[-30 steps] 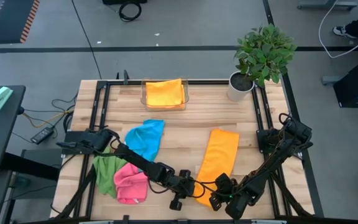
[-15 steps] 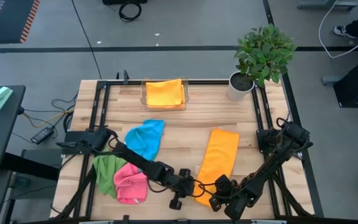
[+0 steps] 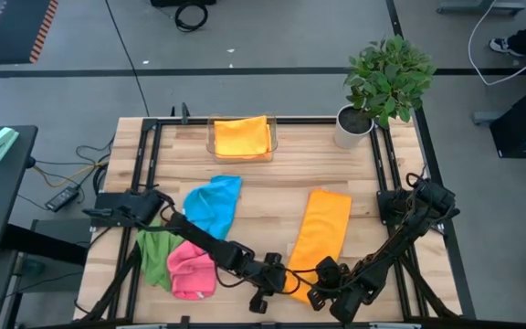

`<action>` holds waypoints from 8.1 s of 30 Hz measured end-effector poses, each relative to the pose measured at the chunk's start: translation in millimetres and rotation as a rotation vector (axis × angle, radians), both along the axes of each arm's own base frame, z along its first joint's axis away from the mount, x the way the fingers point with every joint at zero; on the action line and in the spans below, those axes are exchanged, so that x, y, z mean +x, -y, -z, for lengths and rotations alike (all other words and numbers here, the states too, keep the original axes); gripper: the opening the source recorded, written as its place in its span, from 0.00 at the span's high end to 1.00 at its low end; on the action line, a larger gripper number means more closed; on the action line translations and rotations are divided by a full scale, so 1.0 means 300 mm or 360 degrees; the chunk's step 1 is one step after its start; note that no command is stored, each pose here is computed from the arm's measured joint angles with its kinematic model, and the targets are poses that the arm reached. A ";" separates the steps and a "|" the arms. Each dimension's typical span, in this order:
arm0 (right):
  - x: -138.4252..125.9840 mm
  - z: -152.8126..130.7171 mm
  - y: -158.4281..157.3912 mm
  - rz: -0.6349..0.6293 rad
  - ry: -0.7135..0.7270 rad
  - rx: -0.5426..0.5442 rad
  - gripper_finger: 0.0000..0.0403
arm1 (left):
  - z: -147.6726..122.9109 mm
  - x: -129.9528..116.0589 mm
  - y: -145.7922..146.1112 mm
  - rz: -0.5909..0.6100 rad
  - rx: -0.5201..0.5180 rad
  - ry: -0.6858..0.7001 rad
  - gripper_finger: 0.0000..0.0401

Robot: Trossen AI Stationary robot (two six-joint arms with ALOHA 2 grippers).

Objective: Fold microfiber towels
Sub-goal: Fold the orange microfiber towel

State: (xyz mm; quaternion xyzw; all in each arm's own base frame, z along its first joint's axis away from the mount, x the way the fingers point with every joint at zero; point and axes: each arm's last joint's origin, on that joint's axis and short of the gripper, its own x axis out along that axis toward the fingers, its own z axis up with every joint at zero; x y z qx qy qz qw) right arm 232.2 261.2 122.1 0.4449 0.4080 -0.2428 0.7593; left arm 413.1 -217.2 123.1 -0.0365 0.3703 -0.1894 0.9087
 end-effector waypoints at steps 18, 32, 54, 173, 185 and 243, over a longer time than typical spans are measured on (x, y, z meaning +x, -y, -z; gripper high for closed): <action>0.000 -0.002 -0.002 -0.0006 -0.0001 0.0014 0.99 | 0.030 0.003 -0.003 -0.0053 0.0004 -0.0040 0.98; -0.022 0.007 0.003 -0.0061 -0.0149 0.0002 0.99 | 0.032 -0.004 -0.006 -0.0104 -0.0021 -0.0111 0.98; -0.017 -0.036 0.010 0.0015 0.0043 -0.0075 0.99 | 0.033 -0.008 0.001 -0.0123 -0.0048 -0.0125 0.98; -0.260 -0.167 0.544 0.0311 -0.0281 -0.0281 0.99 | 0.035 -0.075 0.100 -0.0303 -0.0434 -0.0447 0.96; -0.237 -0.071 0.653 0.0283 -0.0324 -0.0302 0.99 | 0.035 -0.066 0.087 -0.0360 -0.0473 -0.0466 0.96; -0.260 -0.040 0.691 0.0223 -0.0660 -0.0264 0.99 | 0.032 -0.056 0.072 -0.0370 -0.0434 -0.0424 0.96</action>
